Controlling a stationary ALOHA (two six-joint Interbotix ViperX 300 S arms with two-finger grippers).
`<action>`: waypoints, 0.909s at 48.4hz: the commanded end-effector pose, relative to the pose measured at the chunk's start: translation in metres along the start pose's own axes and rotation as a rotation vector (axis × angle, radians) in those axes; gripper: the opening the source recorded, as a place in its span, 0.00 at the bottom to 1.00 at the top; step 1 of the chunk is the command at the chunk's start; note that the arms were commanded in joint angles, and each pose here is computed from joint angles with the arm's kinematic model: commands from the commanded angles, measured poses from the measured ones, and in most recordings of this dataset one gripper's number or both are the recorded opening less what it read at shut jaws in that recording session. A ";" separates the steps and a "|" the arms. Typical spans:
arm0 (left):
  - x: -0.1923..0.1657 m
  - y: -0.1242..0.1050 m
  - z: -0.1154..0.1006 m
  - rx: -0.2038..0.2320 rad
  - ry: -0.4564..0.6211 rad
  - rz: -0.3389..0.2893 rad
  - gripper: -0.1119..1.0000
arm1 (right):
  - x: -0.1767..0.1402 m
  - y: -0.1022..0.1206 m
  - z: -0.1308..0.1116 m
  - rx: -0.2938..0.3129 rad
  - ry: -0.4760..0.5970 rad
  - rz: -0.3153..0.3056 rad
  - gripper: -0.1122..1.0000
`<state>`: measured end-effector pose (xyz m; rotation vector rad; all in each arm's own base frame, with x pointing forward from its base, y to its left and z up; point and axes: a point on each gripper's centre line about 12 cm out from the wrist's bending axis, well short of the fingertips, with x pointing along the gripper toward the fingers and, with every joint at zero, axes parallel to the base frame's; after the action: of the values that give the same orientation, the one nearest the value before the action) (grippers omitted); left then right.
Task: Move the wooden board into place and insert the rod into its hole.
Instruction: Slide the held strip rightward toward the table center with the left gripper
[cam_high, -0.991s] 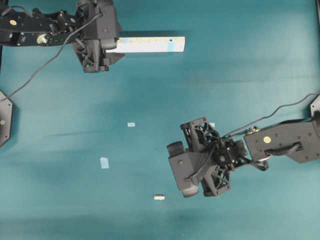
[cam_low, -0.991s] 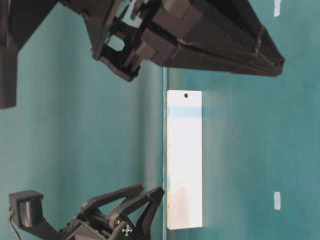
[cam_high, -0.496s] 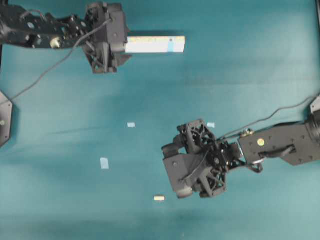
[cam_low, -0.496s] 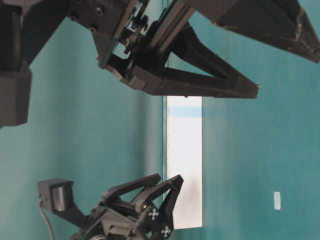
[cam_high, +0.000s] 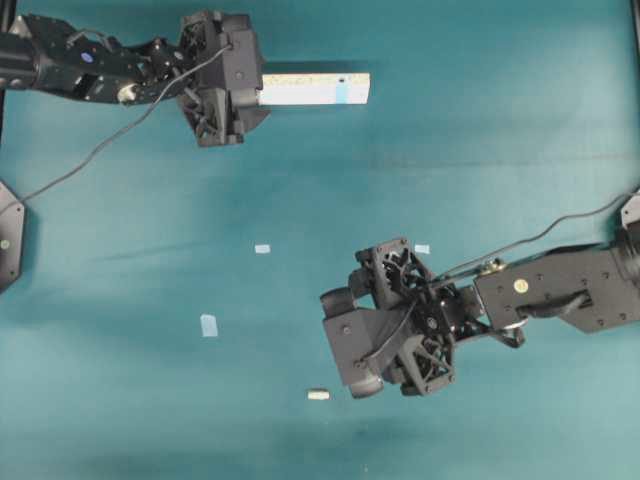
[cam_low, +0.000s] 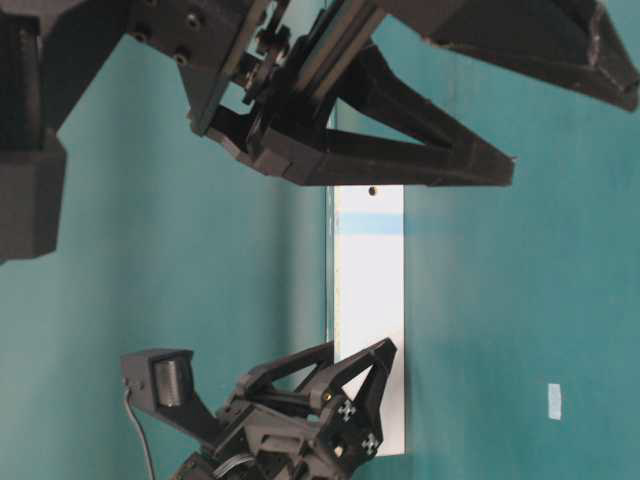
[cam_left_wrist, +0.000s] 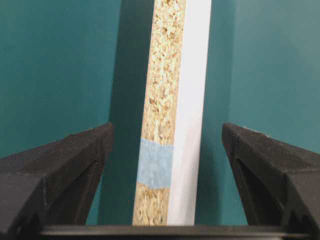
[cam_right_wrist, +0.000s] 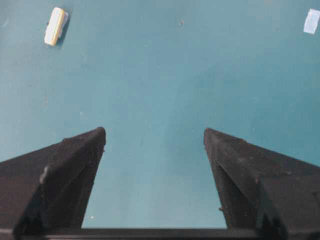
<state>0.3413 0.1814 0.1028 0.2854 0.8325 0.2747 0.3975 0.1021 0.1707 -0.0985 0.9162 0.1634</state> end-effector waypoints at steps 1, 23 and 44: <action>-0.001 0.007 0.008 -0.009 -0.035 0.025 0.90 | -0.008 0.002 0.011 0.000 -0.035 0.006 0.88; 0.002 -0.001 -0.010 -0.040 0.005 0.007 0.37 | -0.009 0.001 0.011 -0.001 -0.017 -0.001 0.87; 0.001 0.006 0.004 -0.056 -0.060 0.041 0.29 | -0.010 0.001 0.012 0.000 -0.018 -0.002 0.87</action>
<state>0.3370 0.1818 0.0874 0.2568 0.8212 0.2996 0.3966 0.1019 0.1711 -0.1022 0.9381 0.1571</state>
